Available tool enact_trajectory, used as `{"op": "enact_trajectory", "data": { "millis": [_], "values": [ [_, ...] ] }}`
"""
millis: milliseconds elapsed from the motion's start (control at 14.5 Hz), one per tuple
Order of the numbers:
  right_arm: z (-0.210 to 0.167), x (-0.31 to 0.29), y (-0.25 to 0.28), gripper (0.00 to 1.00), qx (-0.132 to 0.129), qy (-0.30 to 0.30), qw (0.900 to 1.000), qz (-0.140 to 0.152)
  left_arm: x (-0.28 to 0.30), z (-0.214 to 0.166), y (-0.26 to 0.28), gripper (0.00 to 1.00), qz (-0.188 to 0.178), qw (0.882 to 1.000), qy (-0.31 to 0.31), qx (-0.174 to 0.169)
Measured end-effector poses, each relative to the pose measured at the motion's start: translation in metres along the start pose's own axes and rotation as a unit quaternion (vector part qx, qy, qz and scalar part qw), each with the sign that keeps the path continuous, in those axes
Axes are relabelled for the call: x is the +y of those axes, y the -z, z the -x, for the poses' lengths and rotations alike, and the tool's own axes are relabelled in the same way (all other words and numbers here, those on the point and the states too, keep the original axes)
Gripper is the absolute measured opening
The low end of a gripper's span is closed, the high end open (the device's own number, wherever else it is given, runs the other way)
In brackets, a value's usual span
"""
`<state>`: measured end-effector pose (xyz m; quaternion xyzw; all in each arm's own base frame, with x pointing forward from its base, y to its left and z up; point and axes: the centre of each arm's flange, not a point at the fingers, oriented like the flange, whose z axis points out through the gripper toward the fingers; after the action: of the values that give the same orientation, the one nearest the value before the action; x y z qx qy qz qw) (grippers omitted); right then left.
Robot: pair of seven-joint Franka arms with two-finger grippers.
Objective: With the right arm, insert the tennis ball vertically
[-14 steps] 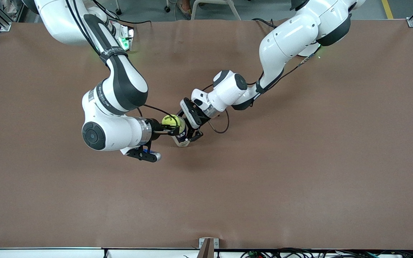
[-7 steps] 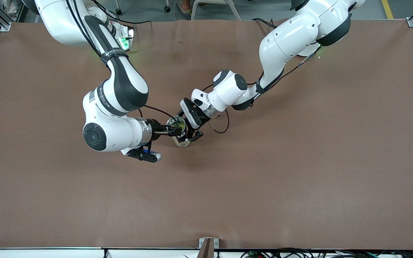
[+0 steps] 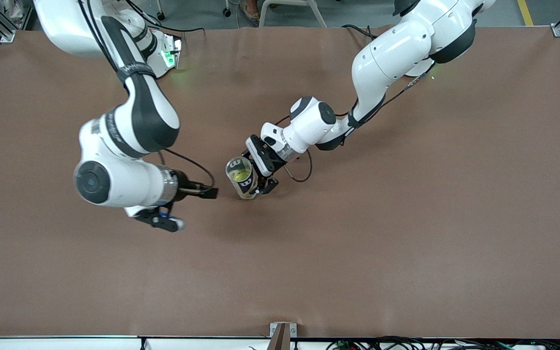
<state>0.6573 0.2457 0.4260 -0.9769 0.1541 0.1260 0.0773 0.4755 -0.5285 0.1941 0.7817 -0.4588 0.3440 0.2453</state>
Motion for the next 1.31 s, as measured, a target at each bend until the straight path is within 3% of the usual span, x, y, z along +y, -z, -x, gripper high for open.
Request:
{"op": "enact_trajectory", "data": {
  "millis": [276,622,760,967,1174,1312],
  "values": [
    [-0.014,0.062,0.081,1.0,0.051,-0.034,0.998,-0.007,-0.019,0.023,0.002,1.0,0.002,1.0,0.014,-0.028],
    [-0.027,0.157,0.136,1.0,0.051,-0.042,0.998,0.0,-0.102,0.006,0.056,1.0,0.042,0.991,0.037,-0.121],
    [-0.026,0.179,0.154,1.0,0.069,-0.027,0.997,0.019,-0.131,-0.005,0.09,1.0,0.06,0.984,0.046,-0.162],
    [-0.014,0.213,0.197,1.0,0.107,0.038,0.992,0.05,-0.165,-0.02,0.141,1.0,0.065,0.967,0.108,-0.22],
    [-0.006,0.276,0.235,1.0,0.128,0.078,0.987,0.053,-0.189,-0.031,0.184,1.0,0.023,0.944,0.184,-0.274],
    [0.001,0.299,0.249,1.0,0.142,0.093,0.983,0.065,-0.202,-0.045,0.212,1.0,-0.015,0.919,0.234,-0.317]
  ]
}}
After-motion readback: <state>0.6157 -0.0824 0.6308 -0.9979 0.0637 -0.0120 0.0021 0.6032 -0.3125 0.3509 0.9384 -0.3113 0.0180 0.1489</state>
